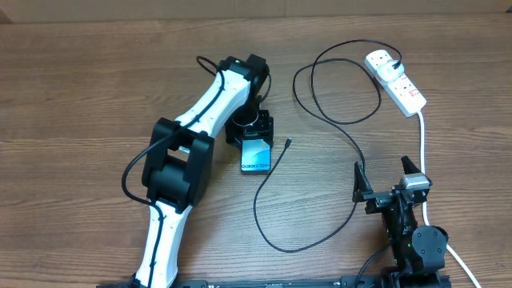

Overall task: Plug charger to phone and switch on socket
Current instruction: 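Lift the phone with the left gripper and tilt it upright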

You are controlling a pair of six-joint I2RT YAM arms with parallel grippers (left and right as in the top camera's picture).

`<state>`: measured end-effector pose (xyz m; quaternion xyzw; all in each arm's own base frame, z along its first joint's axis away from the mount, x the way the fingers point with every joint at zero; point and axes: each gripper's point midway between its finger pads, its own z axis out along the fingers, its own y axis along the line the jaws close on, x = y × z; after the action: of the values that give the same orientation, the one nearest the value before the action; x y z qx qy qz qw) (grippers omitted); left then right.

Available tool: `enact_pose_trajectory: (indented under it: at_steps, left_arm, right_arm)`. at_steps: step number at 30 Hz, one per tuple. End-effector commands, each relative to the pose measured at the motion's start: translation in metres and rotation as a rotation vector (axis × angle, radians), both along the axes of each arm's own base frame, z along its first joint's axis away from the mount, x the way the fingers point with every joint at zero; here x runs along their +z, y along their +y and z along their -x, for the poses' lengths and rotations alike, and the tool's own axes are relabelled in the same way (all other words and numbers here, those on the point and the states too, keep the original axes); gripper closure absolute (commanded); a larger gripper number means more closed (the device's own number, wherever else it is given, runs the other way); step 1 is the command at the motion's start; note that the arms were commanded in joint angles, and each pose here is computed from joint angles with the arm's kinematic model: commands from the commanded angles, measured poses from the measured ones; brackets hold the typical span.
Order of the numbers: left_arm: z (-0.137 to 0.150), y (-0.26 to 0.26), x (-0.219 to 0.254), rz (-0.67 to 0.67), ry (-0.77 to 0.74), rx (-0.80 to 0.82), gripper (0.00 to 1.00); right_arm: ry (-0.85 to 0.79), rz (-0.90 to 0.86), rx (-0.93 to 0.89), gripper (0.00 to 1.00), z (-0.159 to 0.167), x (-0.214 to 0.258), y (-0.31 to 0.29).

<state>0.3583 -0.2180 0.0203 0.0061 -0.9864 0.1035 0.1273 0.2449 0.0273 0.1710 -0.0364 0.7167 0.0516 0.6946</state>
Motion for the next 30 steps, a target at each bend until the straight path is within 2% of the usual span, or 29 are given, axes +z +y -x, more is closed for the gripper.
enact_pose_trajectory:
  at_steps: [1,14,30]
  left_arm:
    - [-0.003,-0.021,0.022,0.229,0.089,0.094,0.31]
    - [-0.022,-0.044,0.098,0.805,0.281,0.289,0.31]
    - [-0.029,-0.056,0.156,1.133,0.393,0.335,0.31]
  right_arm:
    - [-0.004,-0.007,-0.010,0.00,0.000,-0.001,-0.002]
    - [-0.004,-0.007,-0.010,0.00,0.000,-0.001,-0.002]
    - [-0.004,-0.007,-0.010,0.00,0.000,-0.001,-0.002]
